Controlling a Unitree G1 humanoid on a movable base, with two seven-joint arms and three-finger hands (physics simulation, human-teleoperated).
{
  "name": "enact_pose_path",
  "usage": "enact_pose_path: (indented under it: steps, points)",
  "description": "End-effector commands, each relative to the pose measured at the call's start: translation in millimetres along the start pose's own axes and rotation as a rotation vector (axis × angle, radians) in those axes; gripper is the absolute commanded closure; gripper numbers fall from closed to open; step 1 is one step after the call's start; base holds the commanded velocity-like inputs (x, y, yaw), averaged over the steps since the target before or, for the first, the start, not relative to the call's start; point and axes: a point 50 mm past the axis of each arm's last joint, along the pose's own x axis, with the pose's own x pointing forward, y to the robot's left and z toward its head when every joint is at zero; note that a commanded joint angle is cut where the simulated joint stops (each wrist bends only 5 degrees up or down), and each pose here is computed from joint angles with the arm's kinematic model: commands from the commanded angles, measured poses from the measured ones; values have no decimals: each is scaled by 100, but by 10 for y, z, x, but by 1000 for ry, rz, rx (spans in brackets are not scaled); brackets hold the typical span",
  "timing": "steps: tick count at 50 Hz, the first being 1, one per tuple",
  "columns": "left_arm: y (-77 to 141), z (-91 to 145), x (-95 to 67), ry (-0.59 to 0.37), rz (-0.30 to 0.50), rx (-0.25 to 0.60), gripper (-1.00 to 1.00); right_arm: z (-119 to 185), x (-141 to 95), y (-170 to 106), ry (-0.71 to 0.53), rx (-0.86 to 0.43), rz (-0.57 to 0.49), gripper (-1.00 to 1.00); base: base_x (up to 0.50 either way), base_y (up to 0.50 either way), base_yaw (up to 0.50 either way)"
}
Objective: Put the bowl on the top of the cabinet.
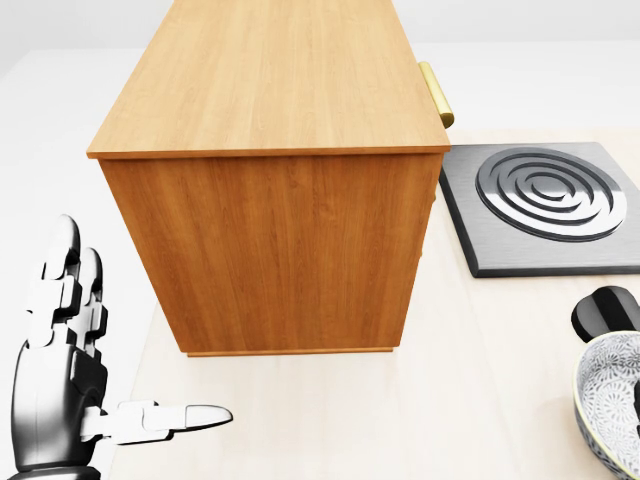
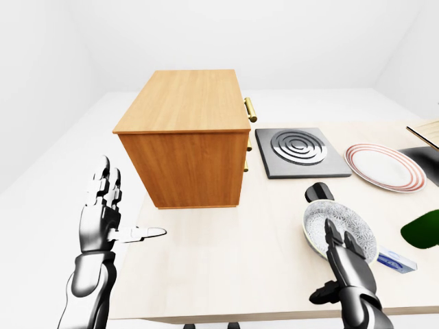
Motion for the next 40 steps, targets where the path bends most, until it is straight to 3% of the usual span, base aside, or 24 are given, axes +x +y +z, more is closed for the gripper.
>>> enact_pose_path:
  steps: [1, 2, 3, 4, 20, 27, 40]
  points:
    - [-1, 5, 2, -3, -2, -1, -100, -72, 16, 104, 27, -42, 49, -100, 0, 0, 0]
    - [-1, 4, 3, -2, -2, -1, -100, -73, 13, 106, 27, -41, 52, -69, 0, 0, 0]
    - [0, 2, 4, -1, -2, -1, -100, -71, 13, 104, 27, -41, 50, 5, 0, 0, 0]
    - [1, 3, 3, -2, -2, -1, -100, -68, 5, 94, 24, -38, 51, 100, 0, 0, 0]
    - [0, -22, 10, 7, -2, -3, -100, -48, -7, 43, 18, -29, 47, 100, 0, 0, 0]
    - [0, -21, 16, 6, 0, -4, -100, 77, -23, -224, -41, 7, -19, 100, 0, 0, 0]
    - [-2, -32, 17, 11, -2, -4, -100, 422, -310, -797, -236, 66, -110, 100, 0, 0, 0]
